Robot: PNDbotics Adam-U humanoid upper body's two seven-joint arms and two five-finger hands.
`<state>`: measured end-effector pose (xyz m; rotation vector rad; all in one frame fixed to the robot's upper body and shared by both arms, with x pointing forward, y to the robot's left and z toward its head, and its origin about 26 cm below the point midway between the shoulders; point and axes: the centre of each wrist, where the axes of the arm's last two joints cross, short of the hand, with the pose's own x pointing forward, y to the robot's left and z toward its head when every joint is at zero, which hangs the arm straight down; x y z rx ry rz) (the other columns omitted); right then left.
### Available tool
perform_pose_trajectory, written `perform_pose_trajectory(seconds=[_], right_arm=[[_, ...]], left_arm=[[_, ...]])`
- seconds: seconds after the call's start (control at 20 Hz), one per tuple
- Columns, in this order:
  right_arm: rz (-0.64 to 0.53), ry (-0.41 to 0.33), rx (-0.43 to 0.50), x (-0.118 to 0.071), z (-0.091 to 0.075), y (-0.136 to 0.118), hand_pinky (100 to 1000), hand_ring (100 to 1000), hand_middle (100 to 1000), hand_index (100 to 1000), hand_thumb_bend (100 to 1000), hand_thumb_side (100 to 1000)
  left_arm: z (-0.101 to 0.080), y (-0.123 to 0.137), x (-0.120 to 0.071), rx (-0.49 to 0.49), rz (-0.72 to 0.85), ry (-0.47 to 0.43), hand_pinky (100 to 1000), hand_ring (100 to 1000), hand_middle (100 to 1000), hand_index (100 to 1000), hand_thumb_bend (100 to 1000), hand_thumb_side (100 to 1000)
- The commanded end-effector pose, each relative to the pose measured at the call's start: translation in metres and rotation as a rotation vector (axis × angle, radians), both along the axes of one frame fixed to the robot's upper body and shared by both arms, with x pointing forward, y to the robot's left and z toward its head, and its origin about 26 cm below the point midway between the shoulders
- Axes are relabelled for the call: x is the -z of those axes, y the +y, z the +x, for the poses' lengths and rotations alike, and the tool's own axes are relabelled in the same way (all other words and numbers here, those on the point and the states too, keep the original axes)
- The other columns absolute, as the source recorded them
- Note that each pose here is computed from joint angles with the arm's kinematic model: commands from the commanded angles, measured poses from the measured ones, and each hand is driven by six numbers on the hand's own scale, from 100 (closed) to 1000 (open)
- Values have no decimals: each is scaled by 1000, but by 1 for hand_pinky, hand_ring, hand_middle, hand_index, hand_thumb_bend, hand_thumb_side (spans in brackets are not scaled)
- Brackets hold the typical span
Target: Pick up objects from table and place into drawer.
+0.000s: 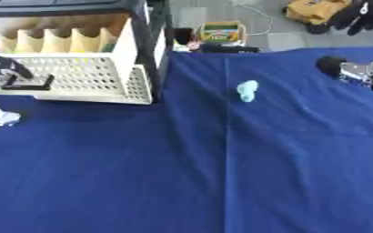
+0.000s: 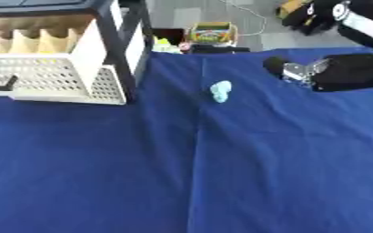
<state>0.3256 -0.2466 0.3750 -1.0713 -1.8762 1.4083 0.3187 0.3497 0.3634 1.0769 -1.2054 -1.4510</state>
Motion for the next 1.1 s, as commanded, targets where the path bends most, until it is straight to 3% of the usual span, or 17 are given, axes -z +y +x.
perform_pose_trajectory(seconds=[0.05, 0.4, 0.75, 1.1], right_arm=[[-5, -43, 16, -12, -8, -6, 793, 755, 750, 856, 418, 751], [-1, -57, 19, -16, -7, -6, 794, 756, 752, 860, 426, 748], [-16, -62, 32, -21, 4, -1, 795, 760, 755, 862, 435, 726], [-42, -17, 54, -20, 28, 5, 797, 764, 758, 868, 459, 662]], left_arm=[[-14, 2, -21, -6, 17, -74, 100, 100, 100, 981, 342, 454], [-28, -8, -35, 59, -38, -187, 100, 100, 100, 899, 292, 473], [-57, -29, -50, 177, -207, -495, 100, 100, 100, 811, 242, 492], [-59, -31, -46, 200, -364, -713, 100, 100, 100, 812, 243, 477]])
